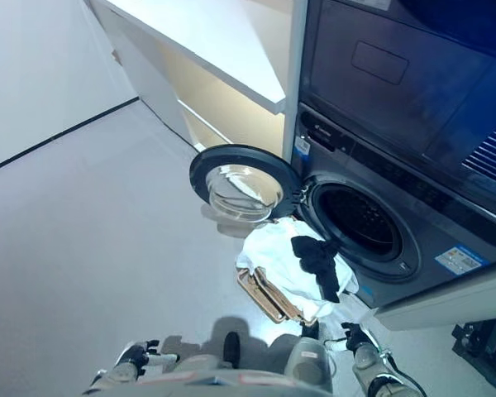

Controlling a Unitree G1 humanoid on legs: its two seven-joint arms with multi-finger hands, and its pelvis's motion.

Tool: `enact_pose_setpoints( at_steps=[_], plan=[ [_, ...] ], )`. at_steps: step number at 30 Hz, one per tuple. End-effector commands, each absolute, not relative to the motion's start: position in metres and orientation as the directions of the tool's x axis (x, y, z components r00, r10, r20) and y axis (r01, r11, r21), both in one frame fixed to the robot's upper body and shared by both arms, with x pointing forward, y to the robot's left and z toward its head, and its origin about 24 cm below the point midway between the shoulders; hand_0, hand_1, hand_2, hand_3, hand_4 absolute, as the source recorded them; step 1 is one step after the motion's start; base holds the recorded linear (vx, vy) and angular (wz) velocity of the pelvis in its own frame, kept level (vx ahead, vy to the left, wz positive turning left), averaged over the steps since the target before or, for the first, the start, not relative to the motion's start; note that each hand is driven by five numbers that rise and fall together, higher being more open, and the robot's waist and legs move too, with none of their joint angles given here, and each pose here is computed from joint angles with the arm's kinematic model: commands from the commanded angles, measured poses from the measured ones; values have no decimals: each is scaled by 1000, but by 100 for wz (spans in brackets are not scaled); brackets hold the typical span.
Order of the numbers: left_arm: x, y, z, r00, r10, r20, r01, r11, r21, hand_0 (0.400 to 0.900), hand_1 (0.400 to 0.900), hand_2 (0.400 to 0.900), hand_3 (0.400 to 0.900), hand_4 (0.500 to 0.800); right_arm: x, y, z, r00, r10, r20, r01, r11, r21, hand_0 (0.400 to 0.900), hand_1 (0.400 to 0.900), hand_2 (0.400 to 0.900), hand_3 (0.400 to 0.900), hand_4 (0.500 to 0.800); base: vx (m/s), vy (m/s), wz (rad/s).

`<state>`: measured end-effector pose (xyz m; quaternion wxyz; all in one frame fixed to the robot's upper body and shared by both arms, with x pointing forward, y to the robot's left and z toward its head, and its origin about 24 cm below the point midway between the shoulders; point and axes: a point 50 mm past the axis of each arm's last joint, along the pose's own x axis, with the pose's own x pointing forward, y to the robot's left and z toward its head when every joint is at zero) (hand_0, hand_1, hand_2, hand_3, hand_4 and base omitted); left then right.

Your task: Put the clothes in the basket into the washing machine.

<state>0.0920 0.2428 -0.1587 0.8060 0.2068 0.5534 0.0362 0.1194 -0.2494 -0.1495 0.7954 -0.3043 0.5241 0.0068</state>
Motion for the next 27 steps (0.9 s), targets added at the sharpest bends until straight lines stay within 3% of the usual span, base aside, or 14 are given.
enact_pose_setpoints(
  at_steps=[1,8,15,27],
  plan=[
    [112,255,-150,451,335,-827,109,899,423,900,900,900,900,800,146,-262,-136,543,-309,-781,-382,738,-557,900,900,900,900,800,138,-266,75],
    [119,254,-148,467,325,-822,137,892,431,900,900,900,900,800,153,-264,-132,568,-307,-764,-363,740,-567,900,900,900,900,800,13,-259,83],
    [112,260,-148,455,343,-822,155,878,453,900,900,900,900,800,187,-253,-119,666,-261,-698,-390,676,-625,900,900,900,900,800,-24,-6,-31],
    [177,269,-117,636,442,-633,-34,835,549,900,900,900,900,800,273,-250,-59,876,-218,-430,-312,425,-850,900,900,900,900,800,-132,6,-5]
  ],
)
